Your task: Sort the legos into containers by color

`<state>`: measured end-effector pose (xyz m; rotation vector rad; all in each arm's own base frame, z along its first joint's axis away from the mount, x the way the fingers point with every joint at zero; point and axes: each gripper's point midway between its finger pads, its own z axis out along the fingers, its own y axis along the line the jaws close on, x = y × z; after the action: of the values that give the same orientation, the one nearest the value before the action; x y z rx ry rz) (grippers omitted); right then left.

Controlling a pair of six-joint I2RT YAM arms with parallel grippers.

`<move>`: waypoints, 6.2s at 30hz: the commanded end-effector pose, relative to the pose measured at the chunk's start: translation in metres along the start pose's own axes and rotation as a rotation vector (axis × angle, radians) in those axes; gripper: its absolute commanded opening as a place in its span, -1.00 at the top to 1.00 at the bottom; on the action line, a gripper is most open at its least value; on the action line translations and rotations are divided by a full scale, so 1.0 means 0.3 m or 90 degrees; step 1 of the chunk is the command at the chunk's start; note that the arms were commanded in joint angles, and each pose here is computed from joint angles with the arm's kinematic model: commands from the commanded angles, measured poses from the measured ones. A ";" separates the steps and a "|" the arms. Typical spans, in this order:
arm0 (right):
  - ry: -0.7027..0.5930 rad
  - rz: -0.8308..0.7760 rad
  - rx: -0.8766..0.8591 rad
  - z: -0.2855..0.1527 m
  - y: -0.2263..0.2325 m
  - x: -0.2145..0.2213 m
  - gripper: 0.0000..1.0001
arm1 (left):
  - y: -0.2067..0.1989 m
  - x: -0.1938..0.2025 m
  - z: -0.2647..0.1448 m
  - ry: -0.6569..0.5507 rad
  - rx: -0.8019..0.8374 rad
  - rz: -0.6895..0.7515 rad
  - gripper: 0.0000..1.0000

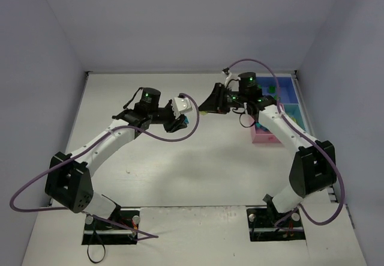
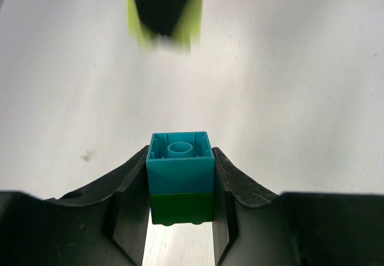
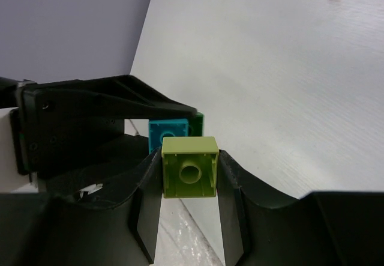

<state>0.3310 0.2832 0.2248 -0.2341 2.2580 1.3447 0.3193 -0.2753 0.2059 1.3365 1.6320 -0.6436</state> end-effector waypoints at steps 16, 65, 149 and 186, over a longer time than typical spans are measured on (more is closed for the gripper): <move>-0.361 0.104 0.641 -0.846 -0.706 -0.294 1.00 | 0.029 -0.024 -0.101 -0.025 -0.092 -0.084 0.94; -0.043 -0.068 -0.030 -0.036 0.193 -0.087 -0.29 | 0.001 -0.237 -0.158 -0.134 -0.075 0.093 0.81; -0.225 0.071 0.706 -0.606 -0.748 -0.121 0.53 | 0.000 -0.132 -0.104 -0.146 -0.056 -0.033 1.00; -0.125 -0.218 -0.062 -0.240 0.219 -0.188 -0.89 | -0.018 -0.248 -0.181 -0.155 -0.053 0.073 1.00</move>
<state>0.3503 0.2198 0.2951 -0.4275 1.9581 1.0433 0.2905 -0.2720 0.2640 1.1381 1.5342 -0.8011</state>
